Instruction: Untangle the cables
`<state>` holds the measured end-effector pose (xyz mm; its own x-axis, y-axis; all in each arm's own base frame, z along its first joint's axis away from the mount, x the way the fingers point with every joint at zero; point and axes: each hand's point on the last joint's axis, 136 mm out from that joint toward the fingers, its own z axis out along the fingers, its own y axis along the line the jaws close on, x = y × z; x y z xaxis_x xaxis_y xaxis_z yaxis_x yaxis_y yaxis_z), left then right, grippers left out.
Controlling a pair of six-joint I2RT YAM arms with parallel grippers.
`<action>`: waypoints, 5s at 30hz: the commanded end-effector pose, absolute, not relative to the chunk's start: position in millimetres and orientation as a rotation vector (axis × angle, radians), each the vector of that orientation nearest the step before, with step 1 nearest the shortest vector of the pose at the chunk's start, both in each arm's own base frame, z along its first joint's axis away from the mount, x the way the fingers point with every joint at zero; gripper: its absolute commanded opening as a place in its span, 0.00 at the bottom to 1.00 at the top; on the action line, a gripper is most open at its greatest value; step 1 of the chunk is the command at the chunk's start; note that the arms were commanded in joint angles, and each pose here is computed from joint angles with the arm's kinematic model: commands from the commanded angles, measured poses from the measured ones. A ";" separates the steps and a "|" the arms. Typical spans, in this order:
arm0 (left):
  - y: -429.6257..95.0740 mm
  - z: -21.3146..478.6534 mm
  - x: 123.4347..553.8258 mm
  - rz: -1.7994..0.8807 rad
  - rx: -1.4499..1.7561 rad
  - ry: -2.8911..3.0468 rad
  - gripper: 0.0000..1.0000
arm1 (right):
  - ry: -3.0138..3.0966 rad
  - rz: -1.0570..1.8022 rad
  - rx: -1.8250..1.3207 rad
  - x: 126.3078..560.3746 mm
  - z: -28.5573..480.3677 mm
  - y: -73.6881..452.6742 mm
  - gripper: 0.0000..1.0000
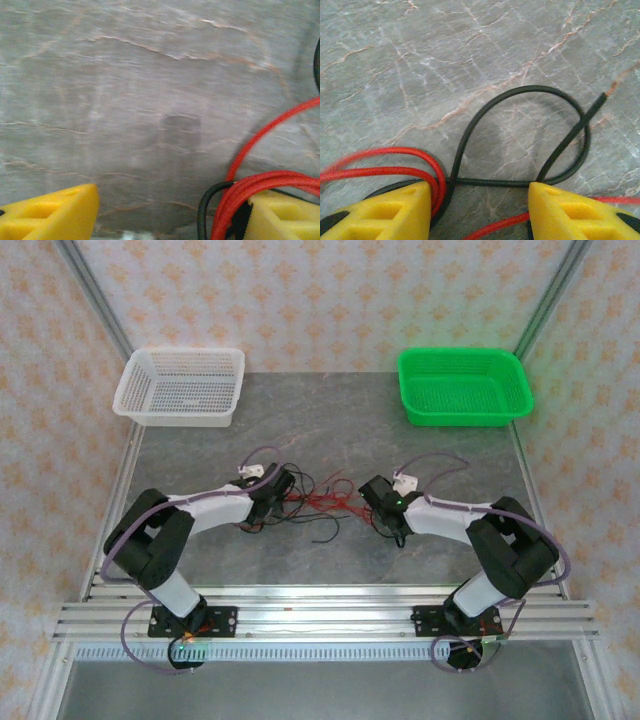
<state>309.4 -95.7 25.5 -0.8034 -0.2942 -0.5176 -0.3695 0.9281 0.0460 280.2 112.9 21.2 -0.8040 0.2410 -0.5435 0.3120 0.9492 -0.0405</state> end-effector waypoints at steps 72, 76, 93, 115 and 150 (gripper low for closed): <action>-63.7 42.5 304.9 -0.099 -0.610 2.495 0.72 | 2.597 -0.132 0.005 318.4 47.2 220.6 0.74; -80.8 96.5 311.3 -0.146 -0.480 2.453 0.73 | 2.560 -0.065 0.002 321.2 76.4 225.9 0.77; -207.5 117.7 264.3 -0.721 -0.235 2.466 0.51 | 2.561 0.546 0.057 296.6 112.5 281.4 0.46; -214.5 41.5 321.7 -0.716 -0.460 2.360 0.45 | 2.710 0.460 0.162 311.4 19.0 302.9 0.00; -94.0 156.6 348.4 -0.111 -0.334 2.282 0.57 | 2.556 0.282 0.040 329.3 115.0 271.9 0.22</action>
